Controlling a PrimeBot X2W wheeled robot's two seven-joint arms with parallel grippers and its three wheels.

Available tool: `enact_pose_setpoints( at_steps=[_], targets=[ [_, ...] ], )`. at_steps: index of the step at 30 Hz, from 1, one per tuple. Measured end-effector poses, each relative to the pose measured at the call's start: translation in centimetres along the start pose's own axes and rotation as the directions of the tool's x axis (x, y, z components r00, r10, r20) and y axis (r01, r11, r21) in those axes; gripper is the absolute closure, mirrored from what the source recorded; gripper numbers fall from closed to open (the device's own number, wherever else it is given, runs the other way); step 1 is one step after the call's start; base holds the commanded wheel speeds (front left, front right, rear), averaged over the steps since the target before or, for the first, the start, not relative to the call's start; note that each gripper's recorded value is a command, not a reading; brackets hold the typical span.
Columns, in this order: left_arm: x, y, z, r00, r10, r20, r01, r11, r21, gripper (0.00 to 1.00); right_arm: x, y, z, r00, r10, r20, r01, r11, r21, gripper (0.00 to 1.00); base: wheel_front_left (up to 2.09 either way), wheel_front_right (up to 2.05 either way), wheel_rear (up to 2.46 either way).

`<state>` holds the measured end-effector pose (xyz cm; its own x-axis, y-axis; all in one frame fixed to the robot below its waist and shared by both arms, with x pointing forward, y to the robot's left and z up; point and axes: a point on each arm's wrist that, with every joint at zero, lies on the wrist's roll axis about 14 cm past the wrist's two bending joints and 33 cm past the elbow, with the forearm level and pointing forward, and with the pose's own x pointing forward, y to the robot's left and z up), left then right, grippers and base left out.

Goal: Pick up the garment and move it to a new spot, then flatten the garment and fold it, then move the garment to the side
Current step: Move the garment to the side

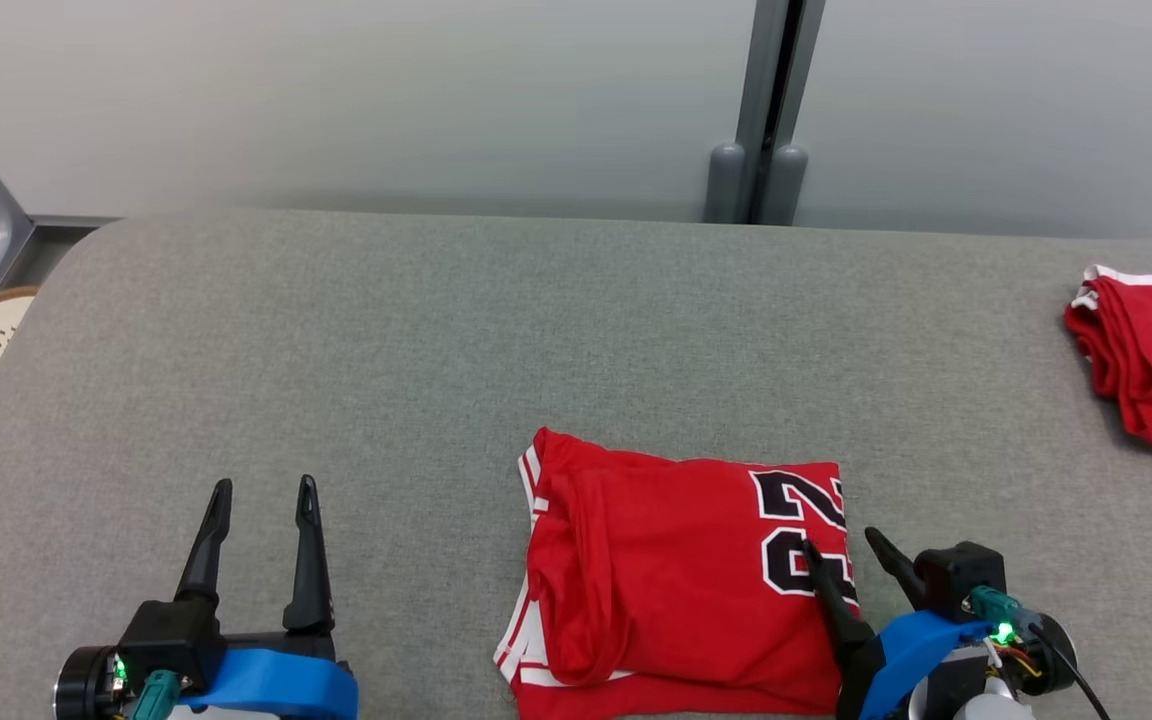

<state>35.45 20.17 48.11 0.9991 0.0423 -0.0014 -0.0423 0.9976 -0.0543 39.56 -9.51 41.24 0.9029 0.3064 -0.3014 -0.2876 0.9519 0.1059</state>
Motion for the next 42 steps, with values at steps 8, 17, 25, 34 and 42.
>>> enact_pose_setpoints(
  at_steps=[8, 17, 25, 34, 42],
  targets=[
    [0.5, 0.6, -0.2, 1.0, 0.016, -0.007, -0.016, 1.0, 0.003, 0.0, 0.6, 0.6, -3.7, 0.994, 0.021, -0.106, -0.018, 0.999, 0.033, 0.0, 0.0, 0.0, 0.0],
    [1.6, 0.1, -0.1, 1.0, 0.012, -0.002, -0.012, 1.0, -0.004, 0.0, 1.4, 1.6, -4.2, 0.993, 0.053, -0.109, -0.045, 0.996, 0.081, 1.0, 0.0, 0.0, 0.0],
    [4.9, -2.7, -0.3, 0.998, -0.065, 0.008, 0.065, 0.998, -0.025, 0.0, 2.6, -4.7, -1.6, 0.997, -0.063, -0.036, 0.063, 0.998, -0.007, 1.0, 0.0, 0.0, 0.0],
    [9.0, -7.1, -1.7, 0.984, -0.177, 0.004, 0.177, 0.983, -0.051, 0.0, 0.9, -14.4, 0.6, 0.97, -0.242, 0.02, 0.243, 0.964, -0.109, 1.0, 0.0, 0.0, 0.0],
    [10.5, -8.5, -2.5, 0.976, -0.219, 0.003, 0.219, 0.975, -0.049, 0.0, 0.7, -17.0, 3.0, 0.957, -0.276, 0.091, 0.288, 0.943, -0.167, 1.0, 0.0, 0.0, 0.0]
  ],
)
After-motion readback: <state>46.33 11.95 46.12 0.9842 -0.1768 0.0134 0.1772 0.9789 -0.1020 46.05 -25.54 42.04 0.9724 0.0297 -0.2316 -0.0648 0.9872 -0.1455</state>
